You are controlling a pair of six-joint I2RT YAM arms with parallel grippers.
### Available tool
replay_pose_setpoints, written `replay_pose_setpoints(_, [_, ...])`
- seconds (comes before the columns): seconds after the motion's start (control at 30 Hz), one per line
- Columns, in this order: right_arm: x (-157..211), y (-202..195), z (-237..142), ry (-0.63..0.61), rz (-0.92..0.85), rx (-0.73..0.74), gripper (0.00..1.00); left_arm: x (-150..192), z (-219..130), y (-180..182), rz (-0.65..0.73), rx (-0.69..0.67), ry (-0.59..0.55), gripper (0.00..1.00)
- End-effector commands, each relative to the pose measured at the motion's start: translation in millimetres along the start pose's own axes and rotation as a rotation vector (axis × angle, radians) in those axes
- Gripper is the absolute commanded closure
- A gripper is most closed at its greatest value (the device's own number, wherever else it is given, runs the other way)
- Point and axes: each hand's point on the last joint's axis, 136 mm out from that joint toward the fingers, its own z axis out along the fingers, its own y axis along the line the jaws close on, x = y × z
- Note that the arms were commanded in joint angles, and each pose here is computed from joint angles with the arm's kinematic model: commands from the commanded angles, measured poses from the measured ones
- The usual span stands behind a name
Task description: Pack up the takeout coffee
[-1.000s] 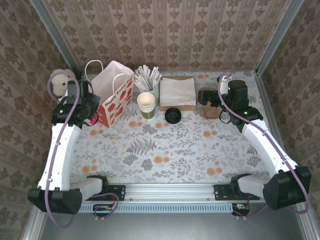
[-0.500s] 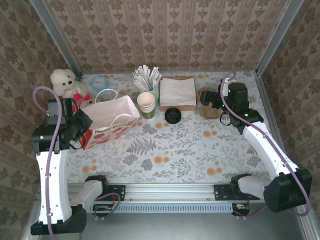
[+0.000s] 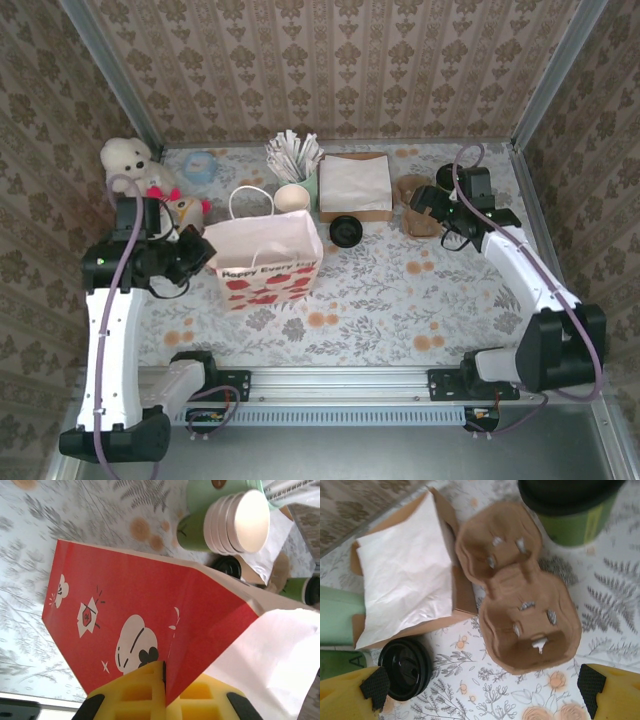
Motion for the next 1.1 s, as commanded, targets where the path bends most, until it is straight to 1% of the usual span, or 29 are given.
replay_pose_setpoints(0.0, [7.4,5.6,19.8,0.083,0.195,-0.001,0.0,-2.4,13.5,-32.4,-0.051,0.162,0.006,1.0])
replay_pose_setpoints(0.07, [9.4,9.1,34.8,0.097,0.225,0.004,0.0,-4.5,26.2,-40.7,-0.065,0.195,-0.002,1.0])
replay_pose_setpoints(0.17, [10.2,24.6,59.4,0.129,0.186,-0.04,0.0,-2.0,49.3,-56.4,-0.065,0.26,0.021,1.0])
replay_pose_setpoints(0.2, [12.4,28.9,67.1,0.153,0.161,-0.05,0.0,-0.7,54.9,-60.2,-0.061,0.268,0.034,1.0])
replay_pose_setpoints(0.27, [19.3,28.2,82.9,0.196,0.132,-0.023,0.0,-1.2,60.9,-64.7,-0.033,0.25,0.036,1.0])
replay_pose_setpoints(0.33, [26.5,27.3,94.2,0.223,0.121,-0.005,0.0,-1.3,63.1,-67.8,-0.004,0.233,0.039,0.89])
replay_pose_setpoints(0.43, [36.6,26.9,107.5,0.242,0.121,0.0,0.0,-3.4,65.2,-69.2,0.028,0.223,0.04,0.77])
replay_pose_setpoints(0.57, [48.4,17.6,121.8,0.264,0.119,0.023,0.0,-11.1,62.6,-62.9,0.049,0.215,0.022,0.68])
replay_pose_setpoints(0.6, [51.5,15.7,123.6,0.275,0.112,0.025,0.0,-14.2,60.2,-61.6,0.047,0.222,0.018,0.62])
replay_pose_setpoints(0.63, [54.4,15.1,123.6,0.288,0.101,0.025,0.0,-17.2,57.0,-61.7,0.051,0.237,0.017,0.53])
replay_pose_setpoints(0.73, [64.7,9.0,117.0,0.327,0.066,0.047,0.0,-25.1,48.6,-58.6,0.045,0.264,0.016,0.35])
replay_pose_setpoints(0.9, [82.3,-1.2,97.8,0.385,0.012,0.061,0.0,-32.3,42.0,-56.5,0.065,0.243,-0.004,0.16])
replay_pose_setpoints(0.97, [91.9,-7.4,89.1,0.416,-0.016,0.072,0.0,-34.0,41.8,-55.3,0.067,0.235,-0.014,0.05])
replay_pose_setpoints(1.0, [97.0,-10.7,84.3,0.432,-0.026,0.073,0.0,-35.9,40.9,-55.3,0.067,0.231,-0.023,0.01])
replay_pose_setpoints(1.07, [108.7,-20.0,75.6,0.463,-0.04,0.089,0.0,-38.6,39.1,-54.2,0.071,0.218,-0.041,0.0])
